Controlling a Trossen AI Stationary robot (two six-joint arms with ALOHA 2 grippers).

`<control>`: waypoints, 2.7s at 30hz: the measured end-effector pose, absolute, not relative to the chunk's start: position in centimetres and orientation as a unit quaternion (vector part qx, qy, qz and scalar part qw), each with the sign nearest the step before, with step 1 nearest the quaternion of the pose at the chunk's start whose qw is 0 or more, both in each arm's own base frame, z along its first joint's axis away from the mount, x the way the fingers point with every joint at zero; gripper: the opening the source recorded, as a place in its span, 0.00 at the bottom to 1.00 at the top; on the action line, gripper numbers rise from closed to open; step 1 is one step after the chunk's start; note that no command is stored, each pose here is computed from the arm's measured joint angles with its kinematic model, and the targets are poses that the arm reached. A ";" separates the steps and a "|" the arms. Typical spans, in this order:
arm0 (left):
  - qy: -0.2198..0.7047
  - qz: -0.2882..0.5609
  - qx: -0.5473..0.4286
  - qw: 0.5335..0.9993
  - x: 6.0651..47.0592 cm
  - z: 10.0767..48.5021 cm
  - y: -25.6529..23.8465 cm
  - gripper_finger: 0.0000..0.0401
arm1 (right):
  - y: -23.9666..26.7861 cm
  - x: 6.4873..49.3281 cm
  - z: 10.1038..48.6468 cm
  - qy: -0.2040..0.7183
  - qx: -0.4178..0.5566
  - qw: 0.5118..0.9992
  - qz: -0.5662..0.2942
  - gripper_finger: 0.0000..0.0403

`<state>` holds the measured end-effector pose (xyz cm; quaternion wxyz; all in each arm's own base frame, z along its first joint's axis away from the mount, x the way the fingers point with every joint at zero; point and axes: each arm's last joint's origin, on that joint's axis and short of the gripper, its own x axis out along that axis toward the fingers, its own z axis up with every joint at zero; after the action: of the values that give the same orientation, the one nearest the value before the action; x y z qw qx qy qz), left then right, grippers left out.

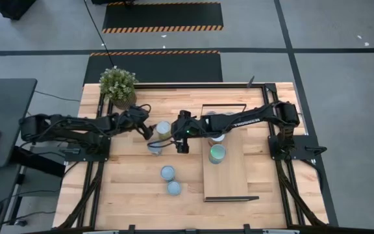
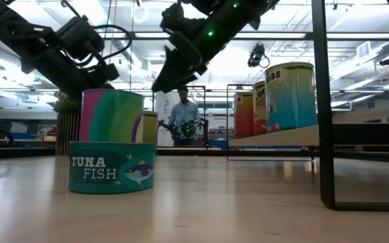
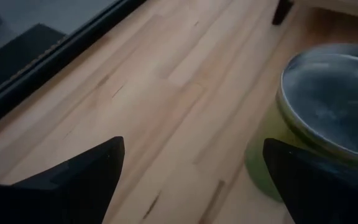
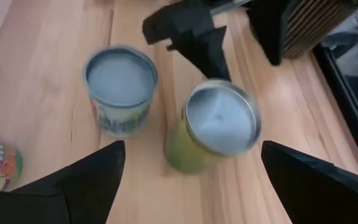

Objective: Pick and place cans onto a shelf
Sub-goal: Put the canned oranges on the shelf

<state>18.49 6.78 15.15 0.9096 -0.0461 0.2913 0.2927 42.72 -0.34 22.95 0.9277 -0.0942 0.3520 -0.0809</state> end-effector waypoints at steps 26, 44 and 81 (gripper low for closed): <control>0.212 0.197 0.005 0.957 21.8 14.6 5.7 0.97 | -1.6 41.9 21.3 0.415 -0.061 0.902 -0.105 0.99; 0.188 0.158 0.007 0.969 22.1 15.0 5.5 0.97 | -1.8 41.6 20.7 0.429 -0.004 0.899 -0.083 0.99; 0.212 0.161 0.006 0.964 21.9 14.7 5.2 0.97 | 0.1 38.7 27.5 0.371 -0.003 0.927 -0.055 0.82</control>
<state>21.88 5.23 14.70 0.9640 0.0056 0.2118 0.1608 38.67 0.07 27.53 0.9269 -0.0028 0.3714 -0.0546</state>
